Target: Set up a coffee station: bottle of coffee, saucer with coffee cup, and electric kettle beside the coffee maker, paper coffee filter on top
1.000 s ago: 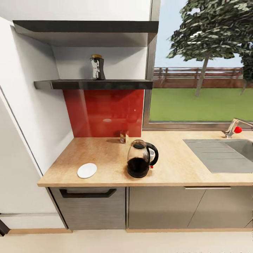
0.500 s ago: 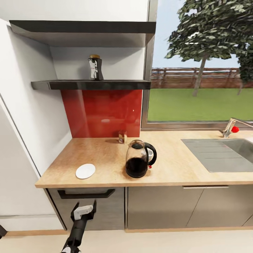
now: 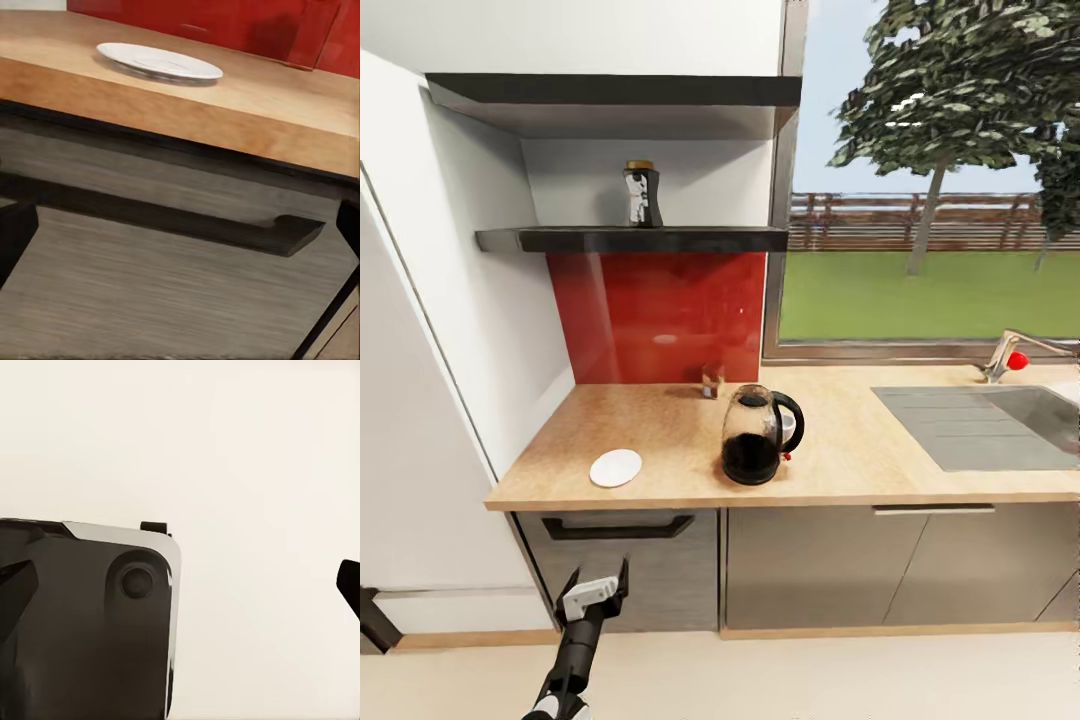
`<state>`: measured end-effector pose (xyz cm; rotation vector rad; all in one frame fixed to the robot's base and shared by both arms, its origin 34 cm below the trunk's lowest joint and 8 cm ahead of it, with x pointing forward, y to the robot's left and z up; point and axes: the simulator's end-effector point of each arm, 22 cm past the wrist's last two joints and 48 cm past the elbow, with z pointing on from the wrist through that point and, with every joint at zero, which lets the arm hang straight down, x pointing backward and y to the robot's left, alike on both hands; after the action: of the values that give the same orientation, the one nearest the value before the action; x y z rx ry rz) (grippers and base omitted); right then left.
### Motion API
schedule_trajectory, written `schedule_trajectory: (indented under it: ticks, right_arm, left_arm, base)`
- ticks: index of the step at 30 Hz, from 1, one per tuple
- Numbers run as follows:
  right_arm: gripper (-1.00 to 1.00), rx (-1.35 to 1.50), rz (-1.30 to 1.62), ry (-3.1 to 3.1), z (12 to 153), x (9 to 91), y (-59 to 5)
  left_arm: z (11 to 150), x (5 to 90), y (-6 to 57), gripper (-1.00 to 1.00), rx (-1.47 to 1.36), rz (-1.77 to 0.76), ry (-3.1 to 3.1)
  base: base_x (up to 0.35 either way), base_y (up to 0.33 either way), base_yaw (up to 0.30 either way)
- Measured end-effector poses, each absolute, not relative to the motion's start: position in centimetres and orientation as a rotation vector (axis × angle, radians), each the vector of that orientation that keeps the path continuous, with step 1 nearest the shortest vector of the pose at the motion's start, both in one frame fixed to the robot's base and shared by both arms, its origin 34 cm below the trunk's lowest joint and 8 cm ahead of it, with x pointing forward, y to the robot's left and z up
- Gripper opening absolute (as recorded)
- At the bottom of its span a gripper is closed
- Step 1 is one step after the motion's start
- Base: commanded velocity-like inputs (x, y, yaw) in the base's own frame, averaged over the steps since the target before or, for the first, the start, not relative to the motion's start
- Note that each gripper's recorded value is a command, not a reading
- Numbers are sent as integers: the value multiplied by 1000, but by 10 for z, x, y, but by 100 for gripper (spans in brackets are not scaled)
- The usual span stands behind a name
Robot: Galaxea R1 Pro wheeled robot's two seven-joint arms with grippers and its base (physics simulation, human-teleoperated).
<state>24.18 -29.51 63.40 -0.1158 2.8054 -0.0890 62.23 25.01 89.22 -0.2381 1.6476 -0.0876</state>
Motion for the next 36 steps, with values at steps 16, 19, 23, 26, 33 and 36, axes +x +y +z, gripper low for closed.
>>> schedule_trajectory:
  ticks: [16, 19, 23, 26, 33, 36]
  right_arm:
    - [100, -116, -89, 2805, 634, 242, -295]
    - [100, -116, -89, 2805, 634, 242, -295]
    - [100, -116, -89, 2805, 634, 242, -295]
    - [100, -116, -89, 2805, 634, 242, -295]
    - [100, -116, -89, 2806, 634, 241, -295]
    - [100, -117, -89, 2806, 634, 241, -295]
  left_arm:
    - [1053, 672, 194, 100, -256, -333, 1311]
    - [1106, 682, 171, 100, -262, -425, 1292]
    - [1173, 696, 180, 100, -259, -429, 1249]
    - [1239, 708, 176, 100, -206, -429, 1236]
    - [1382, 750, 174, 100, -143, -369, 1209]
    - [1433, 756, 167, 100, -102, -357, 1186]
  base:
    - [-22, 5, 0]
    - [0, 0, 0]
    - [0, 0, 0]
    - [0, 0, 0]
    - [0, 0, 0]
    - [0, 0, 0]
